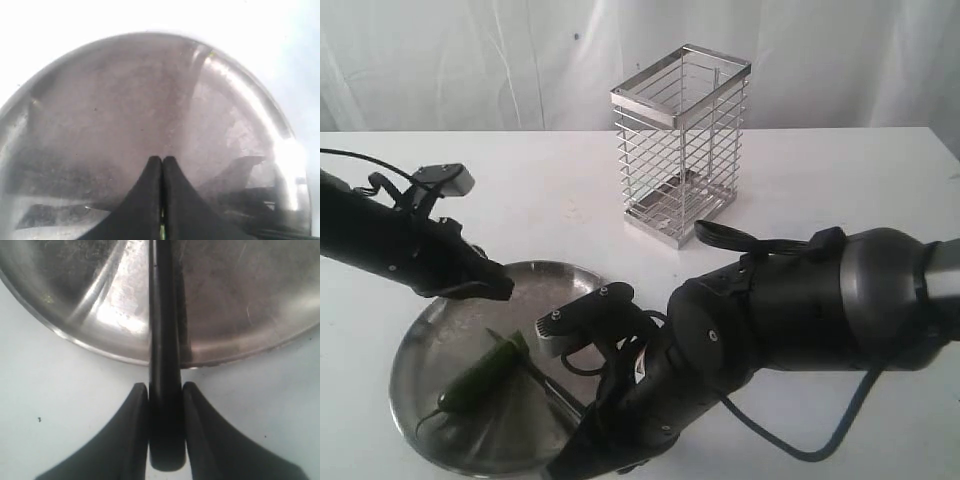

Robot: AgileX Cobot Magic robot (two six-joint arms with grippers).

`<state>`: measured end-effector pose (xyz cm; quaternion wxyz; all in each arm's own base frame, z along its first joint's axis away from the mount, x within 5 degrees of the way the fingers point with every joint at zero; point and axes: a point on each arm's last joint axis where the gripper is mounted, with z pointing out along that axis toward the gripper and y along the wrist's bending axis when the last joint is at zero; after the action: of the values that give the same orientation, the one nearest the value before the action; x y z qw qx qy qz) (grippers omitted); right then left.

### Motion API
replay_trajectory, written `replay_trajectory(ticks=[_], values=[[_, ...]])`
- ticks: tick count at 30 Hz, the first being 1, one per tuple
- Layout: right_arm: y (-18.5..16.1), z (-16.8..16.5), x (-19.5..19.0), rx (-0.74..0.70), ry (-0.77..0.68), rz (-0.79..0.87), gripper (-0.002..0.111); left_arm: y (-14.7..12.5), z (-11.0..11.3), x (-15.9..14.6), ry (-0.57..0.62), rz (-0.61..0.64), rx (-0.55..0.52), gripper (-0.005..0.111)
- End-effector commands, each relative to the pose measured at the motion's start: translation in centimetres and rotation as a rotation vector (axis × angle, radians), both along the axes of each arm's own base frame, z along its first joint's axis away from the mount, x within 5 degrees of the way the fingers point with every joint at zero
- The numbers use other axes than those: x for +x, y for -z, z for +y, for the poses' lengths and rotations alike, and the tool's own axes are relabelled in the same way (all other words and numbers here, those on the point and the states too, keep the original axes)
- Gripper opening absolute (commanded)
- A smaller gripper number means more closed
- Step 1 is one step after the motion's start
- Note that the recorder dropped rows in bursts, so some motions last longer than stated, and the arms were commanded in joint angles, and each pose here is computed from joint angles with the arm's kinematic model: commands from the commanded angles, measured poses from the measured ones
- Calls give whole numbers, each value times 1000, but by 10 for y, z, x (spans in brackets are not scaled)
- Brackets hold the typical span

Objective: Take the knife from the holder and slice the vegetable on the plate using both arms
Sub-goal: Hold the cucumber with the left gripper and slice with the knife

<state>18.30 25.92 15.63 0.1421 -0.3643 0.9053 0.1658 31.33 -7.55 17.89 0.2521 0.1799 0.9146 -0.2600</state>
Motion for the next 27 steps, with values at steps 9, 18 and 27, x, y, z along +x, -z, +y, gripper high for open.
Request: replay_trajectory(ticks=[9, 18, 27], values=[[-2, 1, 1, 12, -16, -31, 0, 4, -17, -30, 176, 137, -38, 0], [-2, 1, 1, 13, -16, -32, 0, 33, -29, -46, 197, 171, 81, 0], [-2, 1, 1, 5, -19, -23, 0, -18, -23, -37, 147, -12, 87, 0]])
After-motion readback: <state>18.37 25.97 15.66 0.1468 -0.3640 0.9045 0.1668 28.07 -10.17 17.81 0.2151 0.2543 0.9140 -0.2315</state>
